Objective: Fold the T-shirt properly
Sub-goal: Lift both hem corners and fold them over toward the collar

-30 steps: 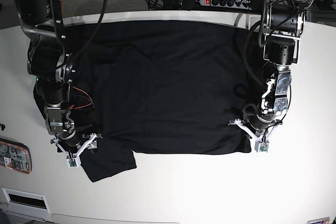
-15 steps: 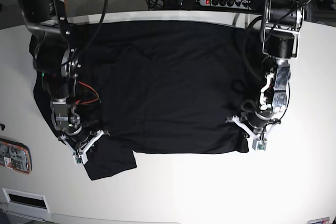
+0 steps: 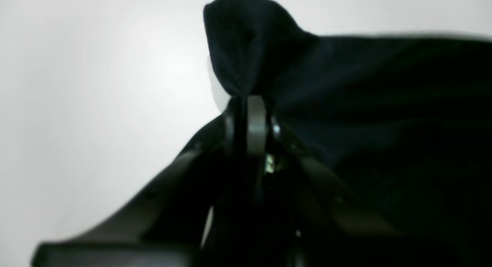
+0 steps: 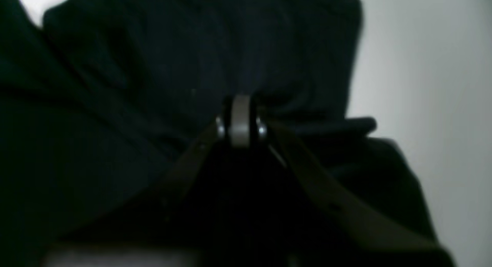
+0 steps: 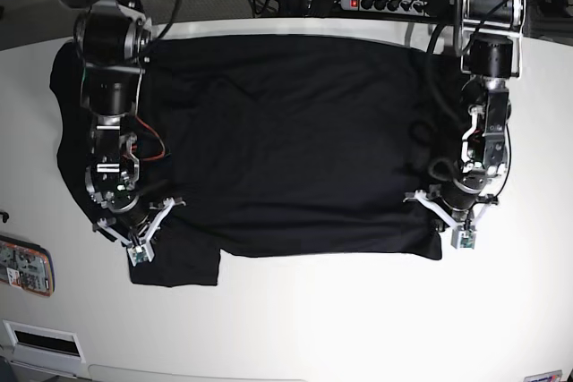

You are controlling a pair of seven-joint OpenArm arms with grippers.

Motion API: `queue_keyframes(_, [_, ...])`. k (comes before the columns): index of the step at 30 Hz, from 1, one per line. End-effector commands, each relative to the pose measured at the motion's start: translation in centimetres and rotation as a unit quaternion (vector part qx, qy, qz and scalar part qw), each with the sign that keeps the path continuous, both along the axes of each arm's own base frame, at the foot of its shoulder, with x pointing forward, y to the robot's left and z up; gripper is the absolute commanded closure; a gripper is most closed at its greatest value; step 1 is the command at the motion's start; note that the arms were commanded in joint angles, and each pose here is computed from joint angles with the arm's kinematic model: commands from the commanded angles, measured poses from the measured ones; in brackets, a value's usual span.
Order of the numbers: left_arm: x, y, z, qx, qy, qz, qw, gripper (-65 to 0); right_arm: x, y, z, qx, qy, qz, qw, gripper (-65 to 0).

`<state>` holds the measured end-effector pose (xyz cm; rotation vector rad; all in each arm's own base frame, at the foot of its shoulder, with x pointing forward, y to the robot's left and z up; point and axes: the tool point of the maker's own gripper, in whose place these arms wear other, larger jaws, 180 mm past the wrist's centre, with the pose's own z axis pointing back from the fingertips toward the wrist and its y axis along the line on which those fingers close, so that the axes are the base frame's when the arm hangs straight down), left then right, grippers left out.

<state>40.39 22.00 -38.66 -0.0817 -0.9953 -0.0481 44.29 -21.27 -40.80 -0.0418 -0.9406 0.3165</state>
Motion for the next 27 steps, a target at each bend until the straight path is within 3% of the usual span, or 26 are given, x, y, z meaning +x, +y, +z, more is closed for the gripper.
queue_keyframes(1, [1.3, 0.7, 3.2, 0.002, -0.050, 0.005, 0.999, 0.0, 2.2, -0.4, 3.8, 0.001, -0.057, -0.002, 0.9984, 0.0])
queue_keyframes(9, [-2.3, 1.0, 5.6, 0.009, -0.089, 0.007, 0.996, 0.0, -0.4, 0.2, 5.9, -0.024, -0.098, 0.014, 0.9948, 0.0])
queue_keyframes(15, [-5.5, 1.8, 6.2, 0.017, -0.094, 0.015, 0.995, 0.0, -3.4, -2.0, 7.3, -0.036, -0.124, -0.014, 0.9915, 0.0])
queue_keyframes(20, [-6.9, 1.4, 7.1, 0.022, -0.103, 0.009, 0.994, 0.0, -5.5, -1.4, 9.2, -0.027, -0.152, -0.009, 0.9879, 0.0])
queue_keyframes(27, [-9.7, -0.1, 7.3, 0.024, -0.097, -0.011, 0.995, 0.0, -9.8, -0.4, 8.8, -0.044, -0.143, 0.010, 0.9888, 0.0])
